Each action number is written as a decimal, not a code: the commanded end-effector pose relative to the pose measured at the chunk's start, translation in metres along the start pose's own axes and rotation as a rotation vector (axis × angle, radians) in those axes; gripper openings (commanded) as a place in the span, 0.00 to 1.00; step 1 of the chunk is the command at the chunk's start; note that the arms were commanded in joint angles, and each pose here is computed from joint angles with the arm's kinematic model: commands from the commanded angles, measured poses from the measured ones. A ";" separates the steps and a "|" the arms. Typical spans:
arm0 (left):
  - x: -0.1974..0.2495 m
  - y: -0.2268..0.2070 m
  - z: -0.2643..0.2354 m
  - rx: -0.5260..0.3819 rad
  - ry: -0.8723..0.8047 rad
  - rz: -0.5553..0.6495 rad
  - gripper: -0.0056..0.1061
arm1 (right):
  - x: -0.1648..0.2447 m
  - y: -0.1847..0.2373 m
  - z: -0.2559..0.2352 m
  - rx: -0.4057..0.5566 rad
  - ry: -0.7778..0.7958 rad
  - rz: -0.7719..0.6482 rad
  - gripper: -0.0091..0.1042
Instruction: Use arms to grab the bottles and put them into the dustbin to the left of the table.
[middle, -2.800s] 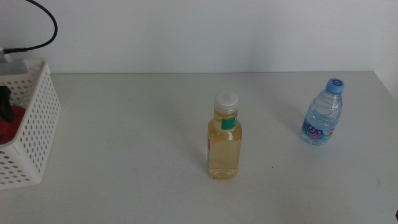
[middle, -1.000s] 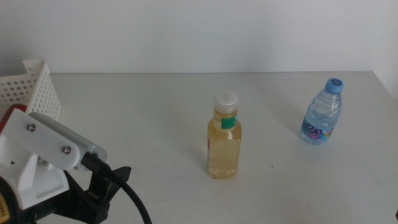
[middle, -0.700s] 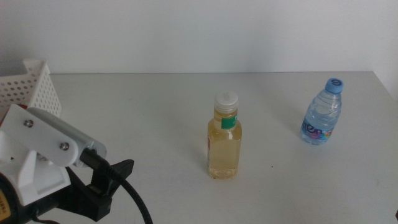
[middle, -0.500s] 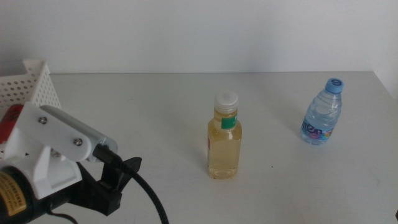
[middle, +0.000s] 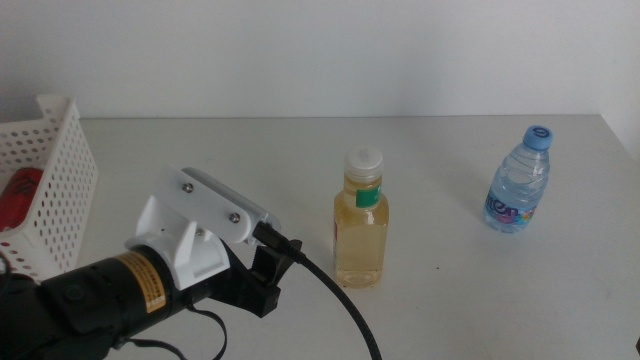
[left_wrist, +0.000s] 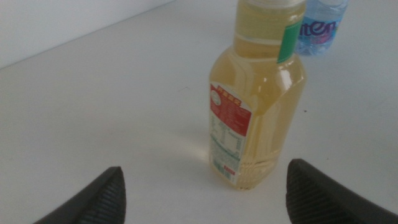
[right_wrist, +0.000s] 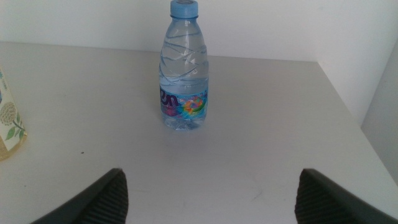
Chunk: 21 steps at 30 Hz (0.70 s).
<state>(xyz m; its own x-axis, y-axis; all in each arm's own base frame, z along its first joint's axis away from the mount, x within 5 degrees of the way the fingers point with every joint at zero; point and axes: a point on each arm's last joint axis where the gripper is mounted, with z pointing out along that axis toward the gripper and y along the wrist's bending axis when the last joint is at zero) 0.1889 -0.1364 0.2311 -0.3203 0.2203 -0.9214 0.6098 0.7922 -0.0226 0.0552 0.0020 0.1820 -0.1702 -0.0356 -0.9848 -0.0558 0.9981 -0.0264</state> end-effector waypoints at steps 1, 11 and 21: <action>-0.017 -0.006 0.007 0.069 -0.145 0.004 0.82 | -0.011 0.000 -0.003 0.006 -0.104 -0.020 0.72; 0.003 0.006 0.042 0.247 -0.179 0.021 0.82 | -0.011 0.000 -0.003 0.006 -0.104 -0.020 0.72; 0.005 0.021 0.086 0.363 -0.139 0.036 0.82 | -0.011 0.000 -0.003 0.006 -0.104 -0.020 0.72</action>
<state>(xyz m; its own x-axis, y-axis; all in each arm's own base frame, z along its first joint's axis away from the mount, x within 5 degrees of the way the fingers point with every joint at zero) 0.2549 -0.1610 0.1713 -0.2700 0.2399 -0.9325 0.8259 0.5555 -0.0962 0.0552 0.0020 0.1820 -0.1702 -0.0356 -0.9848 -0.0558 0.9981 -0.0264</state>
